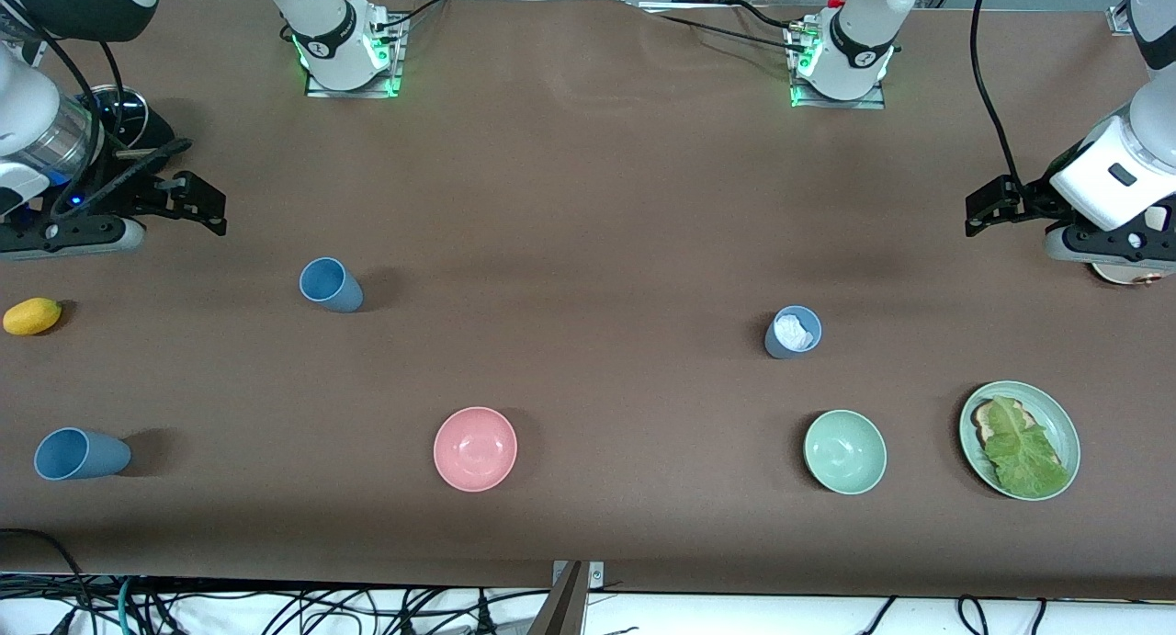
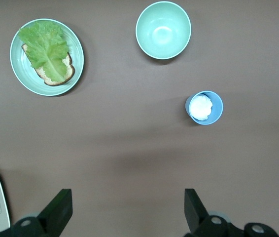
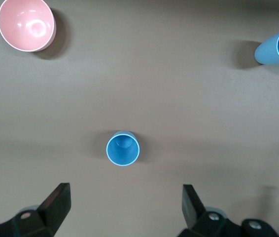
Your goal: Stack blue cups with both arms
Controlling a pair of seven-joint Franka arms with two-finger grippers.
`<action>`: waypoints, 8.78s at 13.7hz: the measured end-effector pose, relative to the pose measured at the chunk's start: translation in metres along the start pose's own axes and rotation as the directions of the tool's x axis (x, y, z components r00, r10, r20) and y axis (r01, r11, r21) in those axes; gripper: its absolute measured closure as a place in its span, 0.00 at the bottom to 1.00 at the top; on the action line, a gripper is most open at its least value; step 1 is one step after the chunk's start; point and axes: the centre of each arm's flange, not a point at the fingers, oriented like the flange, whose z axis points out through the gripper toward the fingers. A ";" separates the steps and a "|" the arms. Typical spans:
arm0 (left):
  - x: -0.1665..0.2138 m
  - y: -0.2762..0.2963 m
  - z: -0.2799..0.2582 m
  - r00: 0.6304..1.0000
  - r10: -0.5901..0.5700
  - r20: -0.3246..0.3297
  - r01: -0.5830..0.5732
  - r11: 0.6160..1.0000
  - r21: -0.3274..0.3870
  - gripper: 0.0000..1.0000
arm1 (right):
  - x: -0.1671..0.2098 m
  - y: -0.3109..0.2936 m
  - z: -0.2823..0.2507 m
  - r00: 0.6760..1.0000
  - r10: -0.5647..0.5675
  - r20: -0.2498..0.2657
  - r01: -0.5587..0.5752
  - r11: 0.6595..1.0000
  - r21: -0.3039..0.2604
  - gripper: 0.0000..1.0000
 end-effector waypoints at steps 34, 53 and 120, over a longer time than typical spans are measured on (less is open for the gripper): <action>0.001 0.008 -0.002 1.000 0.013 -0.004 -0.013 1.000 0.000 0.00 | 0.029 0.000 0.052 0.977 -0.030 0.213 0.034 0.999 -0.018 0.00; 0.090 0.103 0.294 0.974 0.161 0.156 -0.158 0.987 -0.030 0.00 | -0.010 0.016 0.251 0.979 -0.122 0.162 0.123 0.992 0.005 0.00; -0.041 0.025 -0.028 0.999 -0.028 -0.041 0.028 1.000 -0.004 0.00 | -0.043 -0.465 0.196 0.937 0.306 0.168 -0.310 0.951 -0.002 0.95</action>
